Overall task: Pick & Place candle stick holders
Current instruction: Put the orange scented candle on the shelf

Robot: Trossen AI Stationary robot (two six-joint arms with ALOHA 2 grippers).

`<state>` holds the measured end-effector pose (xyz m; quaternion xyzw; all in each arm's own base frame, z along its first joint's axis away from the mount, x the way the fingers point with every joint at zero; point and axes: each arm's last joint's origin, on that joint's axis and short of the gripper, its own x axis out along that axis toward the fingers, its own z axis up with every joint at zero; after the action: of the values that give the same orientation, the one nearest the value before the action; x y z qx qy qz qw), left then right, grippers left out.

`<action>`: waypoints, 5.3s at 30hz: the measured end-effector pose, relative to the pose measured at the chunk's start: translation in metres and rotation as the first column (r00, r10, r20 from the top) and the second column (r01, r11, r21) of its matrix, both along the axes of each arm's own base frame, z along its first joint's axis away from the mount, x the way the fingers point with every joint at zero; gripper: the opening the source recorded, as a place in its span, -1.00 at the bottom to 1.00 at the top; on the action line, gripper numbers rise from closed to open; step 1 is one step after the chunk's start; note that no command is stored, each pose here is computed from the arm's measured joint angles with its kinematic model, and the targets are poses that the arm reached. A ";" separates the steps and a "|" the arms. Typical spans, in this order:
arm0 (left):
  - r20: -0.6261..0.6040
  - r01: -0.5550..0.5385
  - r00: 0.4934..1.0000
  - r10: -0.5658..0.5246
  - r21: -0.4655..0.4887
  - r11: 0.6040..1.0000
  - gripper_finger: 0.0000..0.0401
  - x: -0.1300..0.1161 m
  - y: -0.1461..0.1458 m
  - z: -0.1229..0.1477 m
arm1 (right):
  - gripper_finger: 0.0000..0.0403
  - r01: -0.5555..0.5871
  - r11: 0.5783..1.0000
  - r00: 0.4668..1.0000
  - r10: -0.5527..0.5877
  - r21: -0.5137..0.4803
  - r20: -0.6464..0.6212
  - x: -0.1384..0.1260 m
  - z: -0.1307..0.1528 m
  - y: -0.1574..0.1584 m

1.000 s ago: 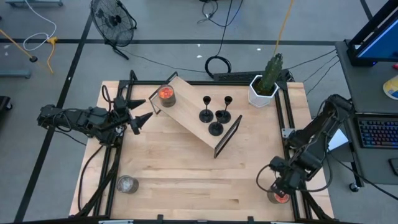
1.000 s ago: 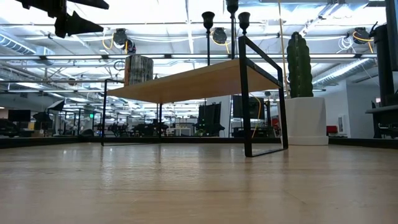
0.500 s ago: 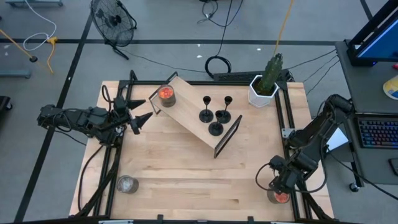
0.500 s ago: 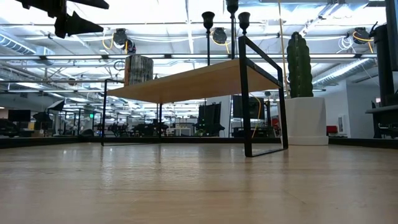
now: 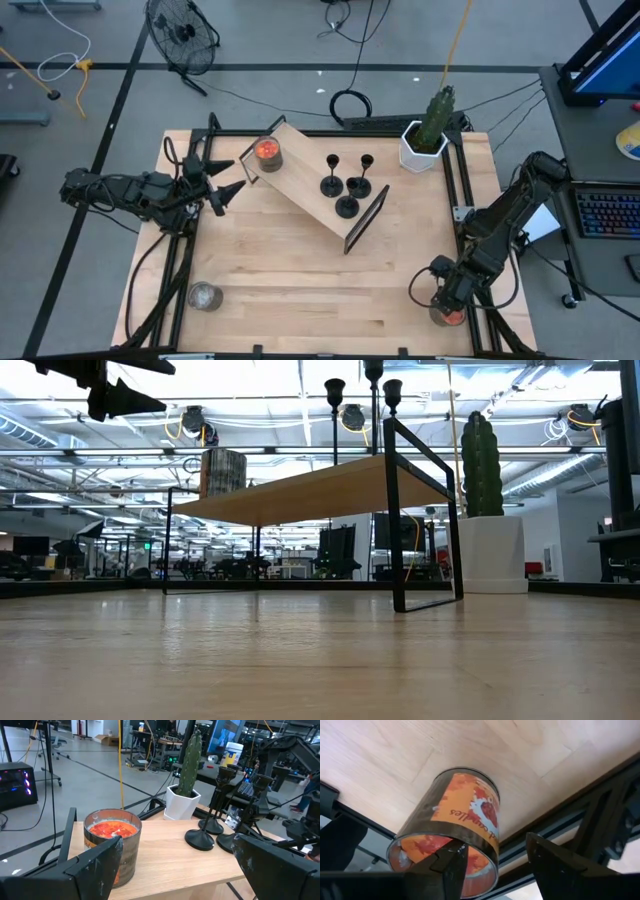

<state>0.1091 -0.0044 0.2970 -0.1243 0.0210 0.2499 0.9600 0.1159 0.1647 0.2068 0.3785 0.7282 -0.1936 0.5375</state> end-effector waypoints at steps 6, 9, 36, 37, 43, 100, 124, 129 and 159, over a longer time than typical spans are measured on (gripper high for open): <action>0.000 0.000 1.000 0.000 0.000 1.000 0.89 0.000 0.000 0.000 | -0.34 0.001 1.000 1.000 -0.002 0.025 0.024 0.001 -0.006 0.001; -0.001 0.000 1.000 0.000 0.000 1.000 0.89 0.000 0.000 0.000 | -0.60 0.000 0.999 0.999 -0.002 0.054 0.042 0.002 -0.008 0.003; 0.006 0.095 0.996 -0.094 -0.032 0.995 0.89 0.002 -0.003 0.000 | -1.00 0.094 0.988 0.929 -0.132 0.124 0.345 0.047 0.012 -0.003; 0.006 0.114 0.993 -0.114 -0.035 0.993 0.89 0.002 -0.003 0.000 | -1.00 0.104 0.987 0.915 -0.144 0.125 0.376 0.052 0.017 -0.005; 0.006 0.224 0.974 -0.224 -0.052 0.973 0.89 0.003 -0.006 -0.001 | -1.00 0.125 0.988 0.835 -0.152 0.088 0.529 0.088 0.044 -0.018; 0.140 0.739 0.635 -0.759 -0.395 0.546 0.97 0.160 -0.103 -0.061 | -1.00 -0.133 0.978 0.591 0.206 -0.158 0.780 0.242 0.086 -0.057; 0.010 0.723 0.549 -0.836 -0.507 0.469 0.96 0.231 -0.120 -0.056 | -1.00 -0.195 0.964 0.558 0.261 -0.181 0.788 0.242 0.087 -0.056; 0.014 0.727 0.548 -0.837 -0.504 0.467 0.96 0.231 -0.121 -0.055 | -1.00 -0.189 0.965 0.547 0.259 -0.184 0.796 0.246 0.084 -0.056; -0.017 0.689 0.564 -0.826 -0.542 0.482 0.78 0.229 -0.119 -0.058 | -1.00 -0.129 0.965 0.485 0.262 -0.228 0.834 0.260 0.081 -0.062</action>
<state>0.3386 -0.1238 0.2387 -0.2974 0.2683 -0.2035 0.8934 0.3759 0.1031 0.2877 0.3019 0.3898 0.0329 0.8694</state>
